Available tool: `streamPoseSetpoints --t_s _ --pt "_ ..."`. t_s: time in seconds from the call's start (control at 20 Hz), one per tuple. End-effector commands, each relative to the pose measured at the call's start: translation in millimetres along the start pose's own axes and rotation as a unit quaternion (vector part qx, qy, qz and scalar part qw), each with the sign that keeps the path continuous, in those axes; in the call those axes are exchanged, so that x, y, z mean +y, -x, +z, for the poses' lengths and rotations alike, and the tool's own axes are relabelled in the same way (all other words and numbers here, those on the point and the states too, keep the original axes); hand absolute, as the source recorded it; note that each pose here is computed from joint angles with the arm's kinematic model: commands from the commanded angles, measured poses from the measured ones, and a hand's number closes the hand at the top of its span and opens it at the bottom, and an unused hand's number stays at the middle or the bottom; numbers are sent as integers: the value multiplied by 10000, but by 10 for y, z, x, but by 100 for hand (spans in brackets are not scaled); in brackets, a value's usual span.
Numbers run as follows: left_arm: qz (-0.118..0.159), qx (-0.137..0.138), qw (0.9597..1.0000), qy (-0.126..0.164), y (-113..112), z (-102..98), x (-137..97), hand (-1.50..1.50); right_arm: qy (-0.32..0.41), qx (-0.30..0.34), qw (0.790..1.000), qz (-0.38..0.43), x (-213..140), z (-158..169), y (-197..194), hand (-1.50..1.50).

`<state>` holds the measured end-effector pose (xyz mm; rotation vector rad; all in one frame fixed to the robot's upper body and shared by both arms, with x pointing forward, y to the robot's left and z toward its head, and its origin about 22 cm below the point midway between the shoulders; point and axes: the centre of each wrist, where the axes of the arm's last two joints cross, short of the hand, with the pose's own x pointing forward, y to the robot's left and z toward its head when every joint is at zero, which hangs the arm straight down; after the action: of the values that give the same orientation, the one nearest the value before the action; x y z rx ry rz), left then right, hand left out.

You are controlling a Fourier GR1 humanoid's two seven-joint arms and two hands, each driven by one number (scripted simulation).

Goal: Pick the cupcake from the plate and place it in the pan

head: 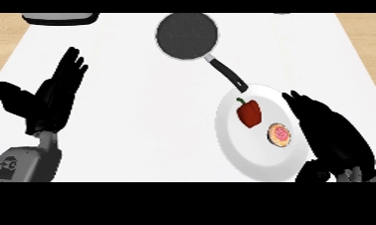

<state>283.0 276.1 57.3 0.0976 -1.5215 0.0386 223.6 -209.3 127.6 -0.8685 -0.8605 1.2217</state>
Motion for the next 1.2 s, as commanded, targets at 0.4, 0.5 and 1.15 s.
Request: streamPoseSetpoints --t_s 0.4,0.5,1.15 --pt "1 4 10000 -34 0 89 -161 0 -336 831 9951 422 163 -399 -40 -150" --pt "-46 14 10000 -38 103 48 -204 0 -325 856 9954 270 251 -429 -102 -150" --pt "46 46 10000 3 -74 145 -27 0 -499 731 9956 318 515 -677 -80 -150"
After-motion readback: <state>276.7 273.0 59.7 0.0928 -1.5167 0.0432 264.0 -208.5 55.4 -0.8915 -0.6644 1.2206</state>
